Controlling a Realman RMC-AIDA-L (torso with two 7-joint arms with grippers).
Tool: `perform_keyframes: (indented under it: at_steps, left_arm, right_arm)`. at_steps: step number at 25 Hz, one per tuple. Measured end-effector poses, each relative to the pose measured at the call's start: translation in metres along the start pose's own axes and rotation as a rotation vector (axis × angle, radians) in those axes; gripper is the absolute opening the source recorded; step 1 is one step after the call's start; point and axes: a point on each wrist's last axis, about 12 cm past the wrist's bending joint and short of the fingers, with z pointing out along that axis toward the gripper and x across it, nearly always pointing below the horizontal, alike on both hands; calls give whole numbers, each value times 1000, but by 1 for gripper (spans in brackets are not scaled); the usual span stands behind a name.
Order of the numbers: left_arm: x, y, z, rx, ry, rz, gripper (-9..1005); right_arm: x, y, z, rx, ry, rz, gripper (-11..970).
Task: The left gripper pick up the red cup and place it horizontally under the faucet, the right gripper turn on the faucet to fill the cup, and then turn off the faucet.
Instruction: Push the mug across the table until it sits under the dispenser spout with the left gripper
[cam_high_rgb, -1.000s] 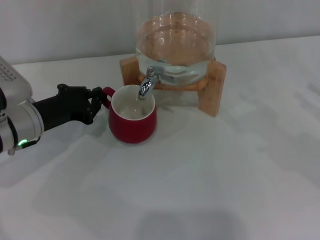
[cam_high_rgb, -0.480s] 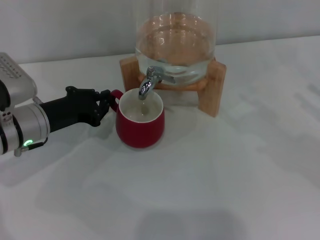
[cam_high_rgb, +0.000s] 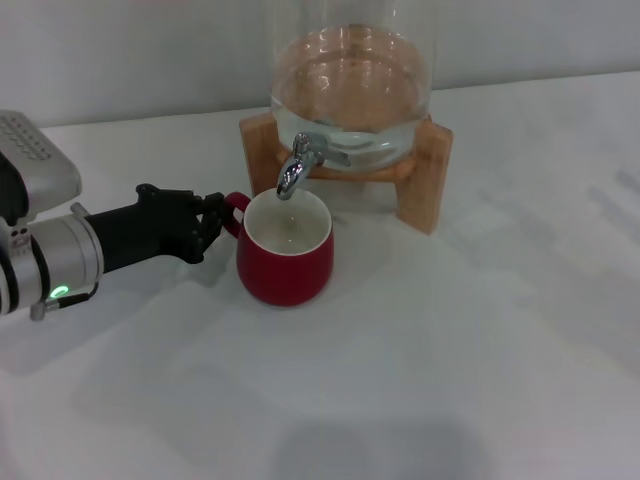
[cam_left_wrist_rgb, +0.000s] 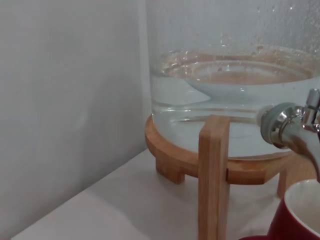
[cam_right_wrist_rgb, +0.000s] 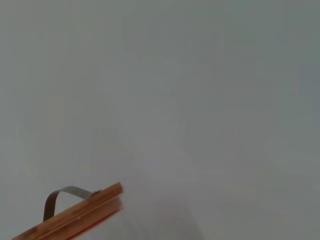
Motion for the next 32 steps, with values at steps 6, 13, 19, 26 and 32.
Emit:
perform_keyframes:
  at_steps: [6,13,19,26,32]
  left_arm:
    - [5,-1,1,0,46,-5,93]
    - [7,-1,2,-4,65,-6,90]
    - [8,-1,2,-9,61,-15,87]
    - [9,0,-1,-28,41,-44,176]
    - [14,2,-8,-47,25,-62,273]
  right_arm:
    - [-1,0,0,-2,-8,1,659]
    - [-1,0,0,-4,-9,1,659]
    - [0,1,-2,-2,-9,3,658]
    - [0,1,-3,-1,-10,3,658]
    - [0,1,-3,-2,-10,3,659]
